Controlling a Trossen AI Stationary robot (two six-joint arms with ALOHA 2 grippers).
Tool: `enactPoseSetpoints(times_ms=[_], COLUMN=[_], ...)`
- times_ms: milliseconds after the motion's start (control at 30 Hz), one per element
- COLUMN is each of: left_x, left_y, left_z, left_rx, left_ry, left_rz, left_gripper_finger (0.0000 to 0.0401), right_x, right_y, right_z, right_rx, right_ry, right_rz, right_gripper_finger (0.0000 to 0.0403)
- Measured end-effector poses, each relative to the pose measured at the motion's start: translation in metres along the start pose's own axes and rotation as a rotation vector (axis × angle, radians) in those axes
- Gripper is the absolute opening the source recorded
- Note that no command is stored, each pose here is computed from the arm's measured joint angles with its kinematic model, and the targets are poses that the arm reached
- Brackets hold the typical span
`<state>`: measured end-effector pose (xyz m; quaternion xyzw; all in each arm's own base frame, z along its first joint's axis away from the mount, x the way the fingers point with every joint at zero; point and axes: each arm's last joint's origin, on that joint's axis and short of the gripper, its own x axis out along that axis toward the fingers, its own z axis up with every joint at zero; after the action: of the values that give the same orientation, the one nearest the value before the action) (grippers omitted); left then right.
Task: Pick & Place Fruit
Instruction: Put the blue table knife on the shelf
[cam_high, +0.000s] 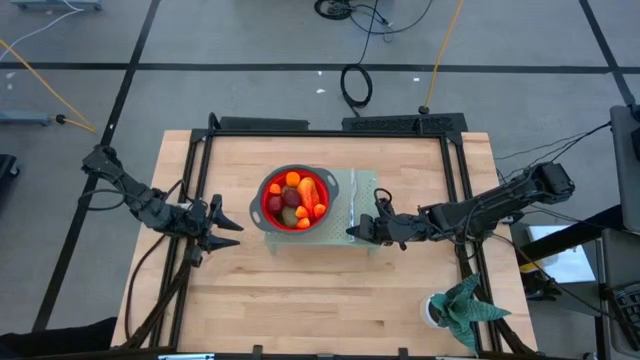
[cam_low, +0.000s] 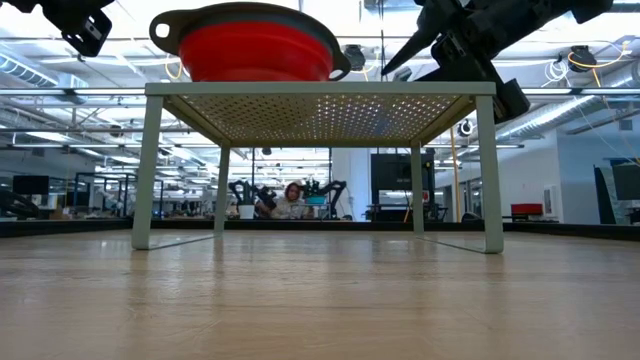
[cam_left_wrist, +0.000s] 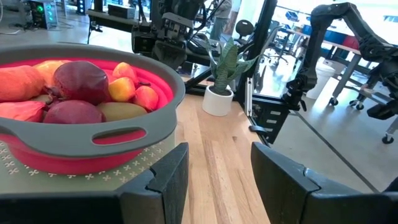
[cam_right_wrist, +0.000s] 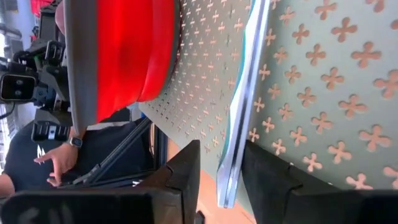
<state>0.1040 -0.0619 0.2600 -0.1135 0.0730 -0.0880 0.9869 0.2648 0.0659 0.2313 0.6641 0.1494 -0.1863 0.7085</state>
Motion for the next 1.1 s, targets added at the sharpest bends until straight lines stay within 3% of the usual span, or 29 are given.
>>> enactPoseSetpoints(times_ms=[500, 1100], left_x=[0.0000, 0.0002], left_y=[-0.0009, -0.0010], left_z=[-0.0003, -0.0003], left_rx=[0.002, 0.006], left_ry=[0.010, 0.011], left_rz=[-0.032, -0.032], left_gripper_finger=[0.0173, 0.0173], right_x=[-0.0006, -0.0007], right_y=[0.0005, 0.0015], right_z=[-0.0005, 0.0003], right_rx=[-0.052, -0.009], right_ry=[0.027, -0.003], right_rz=[0.003, 0.015], right_gripper_finger=[0.0058, 0.0055])
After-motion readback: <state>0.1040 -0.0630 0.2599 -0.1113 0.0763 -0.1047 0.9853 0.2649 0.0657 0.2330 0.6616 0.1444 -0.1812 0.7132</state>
